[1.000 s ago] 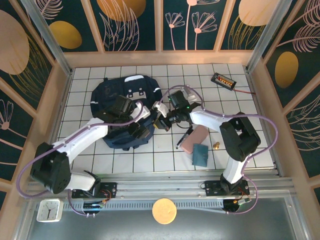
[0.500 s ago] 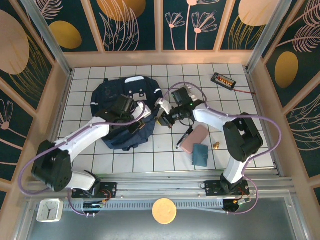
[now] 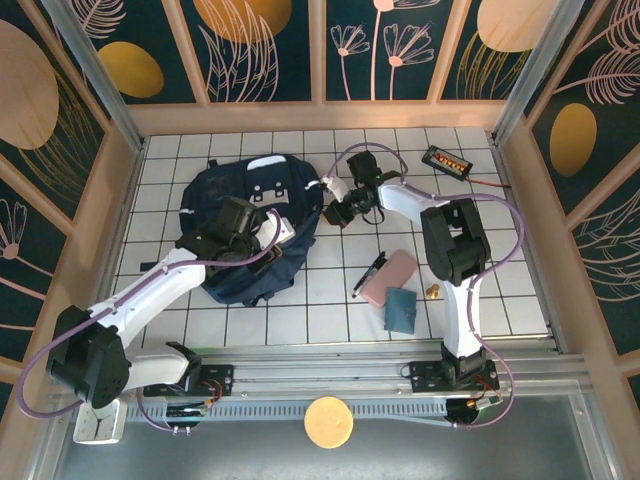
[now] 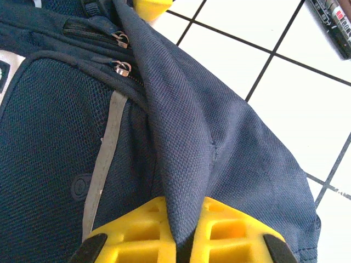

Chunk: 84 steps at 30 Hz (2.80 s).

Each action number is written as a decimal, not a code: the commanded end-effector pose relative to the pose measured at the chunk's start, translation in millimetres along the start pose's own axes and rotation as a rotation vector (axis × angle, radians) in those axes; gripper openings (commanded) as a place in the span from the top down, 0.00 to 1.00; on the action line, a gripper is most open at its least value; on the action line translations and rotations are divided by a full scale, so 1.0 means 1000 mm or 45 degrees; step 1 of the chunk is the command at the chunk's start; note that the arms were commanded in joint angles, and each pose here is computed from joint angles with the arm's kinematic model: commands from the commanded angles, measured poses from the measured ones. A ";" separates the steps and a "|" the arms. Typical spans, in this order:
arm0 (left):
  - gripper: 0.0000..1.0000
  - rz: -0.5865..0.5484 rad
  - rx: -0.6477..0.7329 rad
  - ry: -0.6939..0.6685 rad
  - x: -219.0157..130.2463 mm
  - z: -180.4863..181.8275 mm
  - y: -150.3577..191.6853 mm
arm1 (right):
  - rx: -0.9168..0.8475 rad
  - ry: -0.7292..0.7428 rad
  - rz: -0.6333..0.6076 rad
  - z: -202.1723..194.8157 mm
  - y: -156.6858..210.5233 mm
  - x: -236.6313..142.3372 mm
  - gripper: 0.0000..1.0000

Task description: Pack books, pencil case, and school supplies into a backpack

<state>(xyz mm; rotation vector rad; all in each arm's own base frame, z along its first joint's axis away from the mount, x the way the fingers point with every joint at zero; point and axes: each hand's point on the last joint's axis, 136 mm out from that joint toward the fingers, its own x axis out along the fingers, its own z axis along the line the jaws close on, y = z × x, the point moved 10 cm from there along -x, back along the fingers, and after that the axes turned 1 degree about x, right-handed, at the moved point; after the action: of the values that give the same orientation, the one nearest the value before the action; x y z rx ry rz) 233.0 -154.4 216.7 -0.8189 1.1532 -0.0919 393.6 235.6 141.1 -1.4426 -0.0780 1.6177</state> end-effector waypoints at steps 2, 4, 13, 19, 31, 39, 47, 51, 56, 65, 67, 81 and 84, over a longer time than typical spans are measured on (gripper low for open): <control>1.00 0.171 0.006 0.134 -0.014 -0.018 0.028 | 0.147 0.430 -0.108 -0.060 -0.005 -0.038 1.00; 1.00 0.166 0.007 0.136 -0.014 -0.019 0.028 | 0.155 0.387 -0.126 -0.054 0.003 -0.040 1.00; 0.36 0.135 -0.077 -0.054 -0.014 -0.010 0.030 | 0.176 0.315 -0.124 -0.011 0.044 -0.049 1.00; 0.01 0.026 -0.143 -0.107 -0.021 -0.008 0.023 | 0.195 0.257 -0.082 0.016 0.062 -0.044 1.00; 0.01 -0.196 -0.541 -0.134 -0.005 0.003 -0.003 | 0.380 0.242 -0.028 0.008 0.067 -0.055 0.62; 0.01 -0.336 -1.401 -0.031 -0.024 0.017 -0.031 | 0.868 0.181 -0.210 0.002 0.027 -0.123 0.48; 0.01 -0.319 -2.086 0.123 -0.028 0.024 0.006 | 0.834 -0.073 -0.208 0.013 -0.019 -0.089 0.49; 0.01 -0.225 -2.257 0.287 -0.012 0.019 0.016 | 0.809 -0.124 -0.184 0.018 -0.027 -0.070 0.50; 0.01 -0.198 -2.429 0.380 -0.002 0.006 0.034 | 0.828 -0.131 -0.135 0.019 -0.020 -0.050 0.51; 0.01 -0.126 -2.706 0.262 0.012 -0.014 0.080 | 0.839 -0.167 -0.126 0.026 -0.001 -0.038 0.51; 0.01 -0.176 -2.756 0.271 0.018 -0.013 0.082 | 0.849 -0.172 -0.121 0.027 0.003 -0.036 0.51; 0.15 -0.234 -2.759 0.106 0.056 0.017 0.071 | 0.887 -0.240 -0.064 0.043 0.029 -0.010 0.53; 0.39 -0.281 -2.780 0.063 0.057 0.017 0.079 | 0.901 -0.249 -0.060 0.046 0.033 -0.007 0.53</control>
<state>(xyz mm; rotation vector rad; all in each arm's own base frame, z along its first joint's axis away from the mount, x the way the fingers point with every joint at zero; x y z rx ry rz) 238.3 -120.7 129.7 -2.7489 0.9394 1.2653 354.7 226.1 141.5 -0.7867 0.3090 1.4643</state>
